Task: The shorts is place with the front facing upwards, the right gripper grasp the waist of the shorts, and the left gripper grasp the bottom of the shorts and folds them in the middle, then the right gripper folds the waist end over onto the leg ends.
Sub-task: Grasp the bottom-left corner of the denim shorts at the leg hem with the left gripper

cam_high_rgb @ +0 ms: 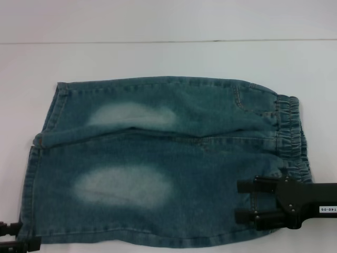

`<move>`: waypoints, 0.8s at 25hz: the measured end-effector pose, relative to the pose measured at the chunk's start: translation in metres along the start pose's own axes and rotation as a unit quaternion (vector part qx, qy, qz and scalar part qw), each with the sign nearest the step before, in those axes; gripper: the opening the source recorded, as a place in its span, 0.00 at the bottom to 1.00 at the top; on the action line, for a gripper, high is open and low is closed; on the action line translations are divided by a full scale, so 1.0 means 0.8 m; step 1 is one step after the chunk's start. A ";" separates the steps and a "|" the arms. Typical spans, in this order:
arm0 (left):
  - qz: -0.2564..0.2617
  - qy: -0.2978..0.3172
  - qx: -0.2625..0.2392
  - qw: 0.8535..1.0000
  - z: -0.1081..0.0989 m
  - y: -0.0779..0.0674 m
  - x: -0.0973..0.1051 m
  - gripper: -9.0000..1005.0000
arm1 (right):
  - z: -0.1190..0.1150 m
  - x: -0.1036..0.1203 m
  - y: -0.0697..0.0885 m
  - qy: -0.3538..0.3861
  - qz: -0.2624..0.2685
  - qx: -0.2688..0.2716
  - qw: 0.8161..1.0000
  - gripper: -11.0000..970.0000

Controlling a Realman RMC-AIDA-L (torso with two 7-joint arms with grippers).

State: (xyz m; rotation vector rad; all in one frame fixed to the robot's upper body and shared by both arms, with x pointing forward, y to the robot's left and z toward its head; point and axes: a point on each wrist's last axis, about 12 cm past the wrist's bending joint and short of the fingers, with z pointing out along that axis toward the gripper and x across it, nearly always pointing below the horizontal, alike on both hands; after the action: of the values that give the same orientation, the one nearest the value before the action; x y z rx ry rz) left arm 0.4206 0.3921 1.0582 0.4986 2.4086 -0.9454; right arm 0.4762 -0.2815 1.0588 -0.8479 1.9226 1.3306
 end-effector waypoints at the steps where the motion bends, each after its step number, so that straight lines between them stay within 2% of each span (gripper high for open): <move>1: -0.002 0.004 -0.002 1.000 0.000 0.000 0.000 0.87 | 0.000 0.000 0.000 0.000 0.000 0.000 1.000 0.97; 6: -0.001 0.013 -0.013 1.000 -0.003 0.001 -0.004 0.87 | 0.000 0.000 0.000 0.000 0.000 0.000 1.000 0.97; 20: 0.003 0.022 0.001 1.000 0.004 -0.003 -0.012 0.87 | -0.002 0.001 0.000 0.000 0.001 0.004 1.000 0.96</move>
State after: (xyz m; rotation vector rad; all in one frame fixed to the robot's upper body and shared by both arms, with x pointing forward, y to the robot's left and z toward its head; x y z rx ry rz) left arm 0.4281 0.3867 1.0625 0.5315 2.4444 -0.9449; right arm 0.4756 -0.2833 1.0583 -0.8422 1.9272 1.3234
